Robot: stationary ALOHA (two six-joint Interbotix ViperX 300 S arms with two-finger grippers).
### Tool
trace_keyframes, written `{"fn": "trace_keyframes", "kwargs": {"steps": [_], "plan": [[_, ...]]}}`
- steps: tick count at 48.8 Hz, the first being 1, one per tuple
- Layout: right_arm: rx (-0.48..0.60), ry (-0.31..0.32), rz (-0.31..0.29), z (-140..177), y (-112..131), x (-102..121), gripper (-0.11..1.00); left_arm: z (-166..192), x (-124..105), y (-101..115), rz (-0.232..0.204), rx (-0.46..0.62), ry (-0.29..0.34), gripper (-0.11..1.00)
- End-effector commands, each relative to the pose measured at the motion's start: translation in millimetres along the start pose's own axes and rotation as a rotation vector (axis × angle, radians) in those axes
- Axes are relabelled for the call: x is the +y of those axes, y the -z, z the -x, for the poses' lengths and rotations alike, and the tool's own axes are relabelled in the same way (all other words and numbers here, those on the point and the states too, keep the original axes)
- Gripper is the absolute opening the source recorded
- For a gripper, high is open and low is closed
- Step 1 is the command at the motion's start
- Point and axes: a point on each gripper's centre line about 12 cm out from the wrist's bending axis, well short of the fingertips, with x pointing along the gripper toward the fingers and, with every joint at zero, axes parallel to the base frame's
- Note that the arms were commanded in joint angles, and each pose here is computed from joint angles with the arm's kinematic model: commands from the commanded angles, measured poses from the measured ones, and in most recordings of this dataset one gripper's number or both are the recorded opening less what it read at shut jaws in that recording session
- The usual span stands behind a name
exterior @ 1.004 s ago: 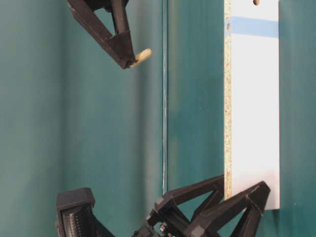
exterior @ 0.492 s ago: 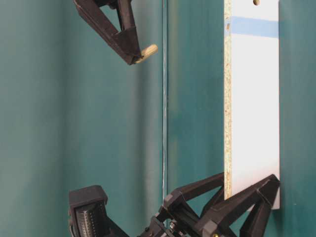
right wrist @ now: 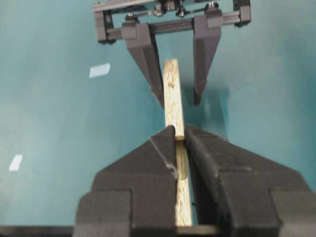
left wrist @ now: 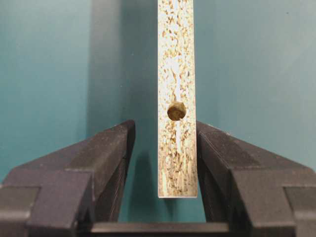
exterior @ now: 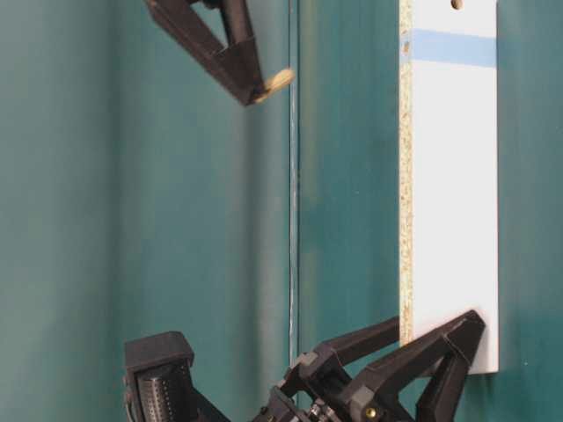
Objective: Insert the rod into the hole on the wooden board.
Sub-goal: 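Align the held peg with the hole near the board's right end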
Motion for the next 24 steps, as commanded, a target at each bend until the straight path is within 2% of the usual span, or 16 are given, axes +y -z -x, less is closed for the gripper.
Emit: {"fn": "trace_keyframes", "kwargs": {"steps": [1, 10, 24], "plan": [[-0.019, -0.006, 0.003, 2.2, -2.8, 1.0, 0.1, 2.8, -0.9, -7.4, -0.003, -0.028, 0.001, 0.55], [-0.006, -0.011, 0.009, 4.8, 7.3, -0.6, 0.1, 2.5, -0.9, -6.3, -0.006, -0.025, 0.002, 0.52], [-0.002, -0.012, 0.019, 1.4, 9.9, -1.6, 0.1, 2.4, -2.6, -6.4, -0.007, -0.022, 0.005, 0.5]]}}
